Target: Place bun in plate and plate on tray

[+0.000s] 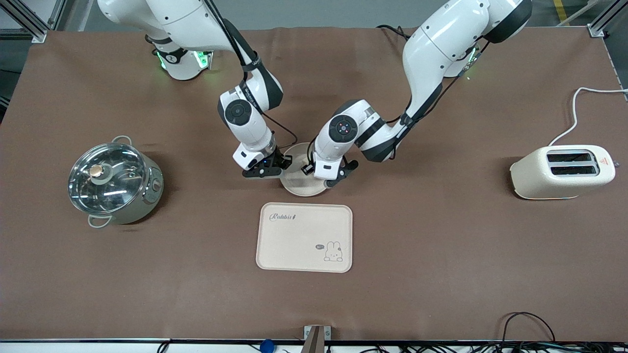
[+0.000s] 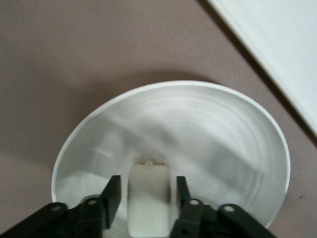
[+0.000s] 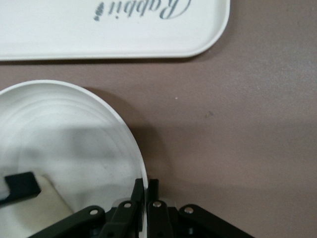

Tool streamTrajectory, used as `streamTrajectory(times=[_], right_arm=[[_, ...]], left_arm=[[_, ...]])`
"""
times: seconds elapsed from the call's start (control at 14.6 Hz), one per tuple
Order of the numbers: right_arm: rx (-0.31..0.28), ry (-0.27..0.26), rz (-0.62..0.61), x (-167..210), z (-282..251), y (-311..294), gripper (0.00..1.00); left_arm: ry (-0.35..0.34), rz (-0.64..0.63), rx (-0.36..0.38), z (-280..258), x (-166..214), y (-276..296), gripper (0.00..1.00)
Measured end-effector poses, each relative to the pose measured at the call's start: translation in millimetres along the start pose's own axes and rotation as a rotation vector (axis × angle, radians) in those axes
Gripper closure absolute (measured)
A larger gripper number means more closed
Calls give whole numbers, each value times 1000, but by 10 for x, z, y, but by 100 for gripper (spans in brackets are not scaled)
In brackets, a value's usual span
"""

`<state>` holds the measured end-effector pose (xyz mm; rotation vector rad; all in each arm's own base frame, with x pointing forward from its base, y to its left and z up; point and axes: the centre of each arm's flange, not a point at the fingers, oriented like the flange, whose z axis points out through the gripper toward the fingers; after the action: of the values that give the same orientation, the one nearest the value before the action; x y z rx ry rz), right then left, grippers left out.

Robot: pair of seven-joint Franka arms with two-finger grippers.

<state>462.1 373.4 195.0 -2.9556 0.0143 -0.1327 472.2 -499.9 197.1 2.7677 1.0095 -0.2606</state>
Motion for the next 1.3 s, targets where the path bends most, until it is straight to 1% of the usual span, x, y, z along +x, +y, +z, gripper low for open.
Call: streamTrajectory(times=[0.14,0.27,0.34,0.48,0.68,0.75,0.89,1.09,1.16,1.3], right_arm=[[-1,0,0,0,5,1,95],[-1,0,0,2,6,2,95],[0,0,1,11,-1,2,95],[1,-2,8,77,-79,-2,95],[7,-23,54,329,-415,21,95],[19,-14,69,424,-552,11,95],[58,23,112,642,-788,1,95],[116,78,173,1059,-1065,27,95],[125,89,186,1186,-1073,34,95],[125,102,207,1424,-916,63,95]], left_arm=[[6,-9,-21,-97,73,59,21],[24,-24,-36,-327,221,121,4],[42,-31,-27,-512,337,143,0],[82,-38,8,-1027,608,193,0],[127,-5,49,-1934,1015,207,0],[140,24,55,-2218,1164,163,0],[165,98,66,-2698,1488,-7,0],[187,220,100,-3237,1991,-378,0],[197,261,103,-3407,2154,-505,0],[216,340,115,-3764,2436,-782,0]])
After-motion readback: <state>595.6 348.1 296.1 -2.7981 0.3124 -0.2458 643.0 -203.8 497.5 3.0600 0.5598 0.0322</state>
